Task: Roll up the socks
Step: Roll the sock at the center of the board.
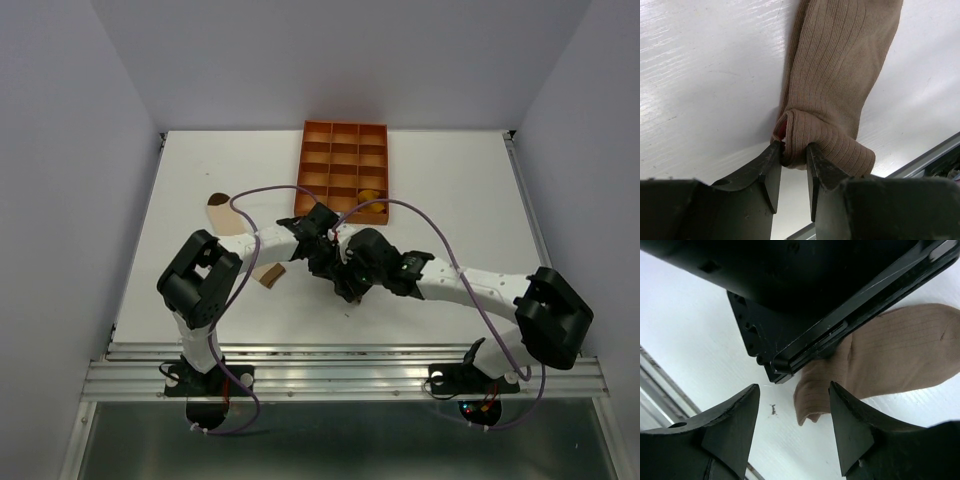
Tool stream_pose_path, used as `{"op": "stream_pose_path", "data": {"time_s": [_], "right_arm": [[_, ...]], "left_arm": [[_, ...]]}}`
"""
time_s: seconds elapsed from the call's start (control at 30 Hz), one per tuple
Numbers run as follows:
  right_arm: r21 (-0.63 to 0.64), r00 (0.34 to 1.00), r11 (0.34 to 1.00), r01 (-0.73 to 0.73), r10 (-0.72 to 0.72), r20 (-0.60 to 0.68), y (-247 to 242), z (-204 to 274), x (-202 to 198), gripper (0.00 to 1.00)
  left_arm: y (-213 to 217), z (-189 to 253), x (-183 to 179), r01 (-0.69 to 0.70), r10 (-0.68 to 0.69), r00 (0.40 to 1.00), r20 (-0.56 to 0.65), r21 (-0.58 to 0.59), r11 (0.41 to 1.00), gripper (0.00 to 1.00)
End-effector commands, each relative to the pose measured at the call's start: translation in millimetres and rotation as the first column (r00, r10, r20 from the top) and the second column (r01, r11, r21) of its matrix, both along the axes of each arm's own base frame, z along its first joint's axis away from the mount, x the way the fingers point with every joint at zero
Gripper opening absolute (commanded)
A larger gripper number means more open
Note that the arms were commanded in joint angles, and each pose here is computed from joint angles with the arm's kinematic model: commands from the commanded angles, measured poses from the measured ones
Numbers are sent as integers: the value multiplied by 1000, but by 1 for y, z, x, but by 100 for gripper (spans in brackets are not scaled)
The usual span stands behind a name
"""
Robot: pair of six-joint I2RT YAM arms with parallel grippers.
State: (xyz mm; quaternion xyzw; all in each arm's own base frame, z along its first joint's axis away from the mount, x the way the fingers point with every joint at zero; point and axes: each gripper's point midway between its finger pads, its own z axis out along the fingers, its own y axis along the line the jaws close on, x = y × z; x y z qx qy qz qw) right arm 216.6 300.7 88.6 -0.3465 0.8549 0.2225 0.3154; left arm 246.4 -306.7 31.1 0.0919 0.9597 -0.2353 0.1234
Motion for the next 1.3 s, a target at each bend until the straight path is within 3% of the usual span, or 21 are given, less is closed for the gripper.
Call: {"op": "stream_pose_path", "data": {"time_s": [0.0,0.7,1.07,1.2,1.27], "right_arm": [[-133,999,991,10,-4,45,-10,-19,-1,63],[-297,1000,955,12,-8,12,-20,-62,-17,60],[-419,996,906,65,-37,76,-28,-79,-18,41],[-441,995,894,79,-45,87,-29,-86,-21,38],[-457,995,885,91,-59,84,-33,-90,-21,30]], "left_arm": [[18,-16,4,2,-4,1000,22,103,995,34],[19,-18,6,4,-4,1000,4,103,995,34],[14,-12,4,22,-21,1000,-18,37,999,34],[8,-7,2,37,-37,999,-25,-4,999,34],[8,-5,2,35,-35,999,-26,-11,999,36]]}}
